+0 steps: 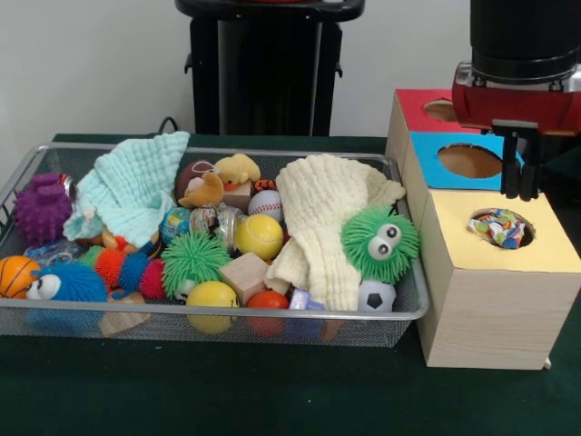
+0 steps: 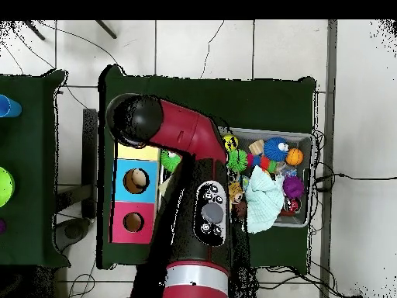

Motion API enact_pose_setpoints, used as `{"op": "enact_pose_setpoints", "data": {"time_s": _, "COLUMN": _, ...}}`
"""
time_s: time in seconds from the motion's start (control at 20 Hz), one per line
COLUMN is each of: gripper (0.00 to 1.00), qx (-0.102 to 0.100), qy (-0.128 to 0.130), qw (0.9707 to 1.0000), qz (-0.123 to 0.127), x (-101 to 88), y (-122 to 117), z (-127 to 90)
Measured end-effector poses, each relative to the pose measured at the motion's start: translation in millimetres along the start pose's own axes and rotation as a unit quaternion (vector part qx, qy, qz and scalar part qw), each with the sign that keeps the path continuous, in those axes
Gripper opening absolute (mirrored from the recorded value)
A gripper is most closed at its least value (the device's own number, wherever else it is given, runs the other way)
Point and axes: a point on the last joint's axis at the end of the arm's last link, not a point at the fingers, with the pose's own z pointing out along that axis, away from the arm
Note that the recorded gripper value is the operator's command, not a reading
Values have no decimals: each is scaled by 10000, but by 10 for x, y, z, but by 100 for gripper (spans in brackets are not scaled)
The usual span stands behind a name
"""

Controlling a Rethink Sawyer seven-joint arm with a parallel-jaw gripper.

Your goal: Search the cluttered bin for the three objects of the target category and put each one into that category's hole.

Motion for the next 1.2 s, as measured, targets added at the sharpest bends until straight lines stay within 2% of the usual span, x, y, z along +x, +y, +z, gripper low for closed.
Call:
{"op": "enact_pose_setpoints", "data": {"time_s": 0.25, "gripper": 0, "qx": 146, "qy": 389, "qw": 9990, "qz": -143, "x": 264, "y": 94, "z": 201}}
{"op": "enact_pose_setpoints", "data": {"time_s": 0.45, "gripper": 0, "qx": 214, "qy": 531, "qw": 9981, "qz": -232, "x": 409, "y": 161, "z": 321}}
{"op": "enact_pose_setpoints", "data": {"time_s": 0.85, "gripper": 0, "qx": 323, "qy": 703, "qw": 9965, "qz": -328, "x": 584, "y": 202, "z": 528}}
{"op": "enact_pose_setpoints", "data": {"time_s": 1.2, "gripper": 0, "qx": 418, "qy": 761, "qw": 9958, "qz": -306, "x": 600, "y": 120, "z": 648}}
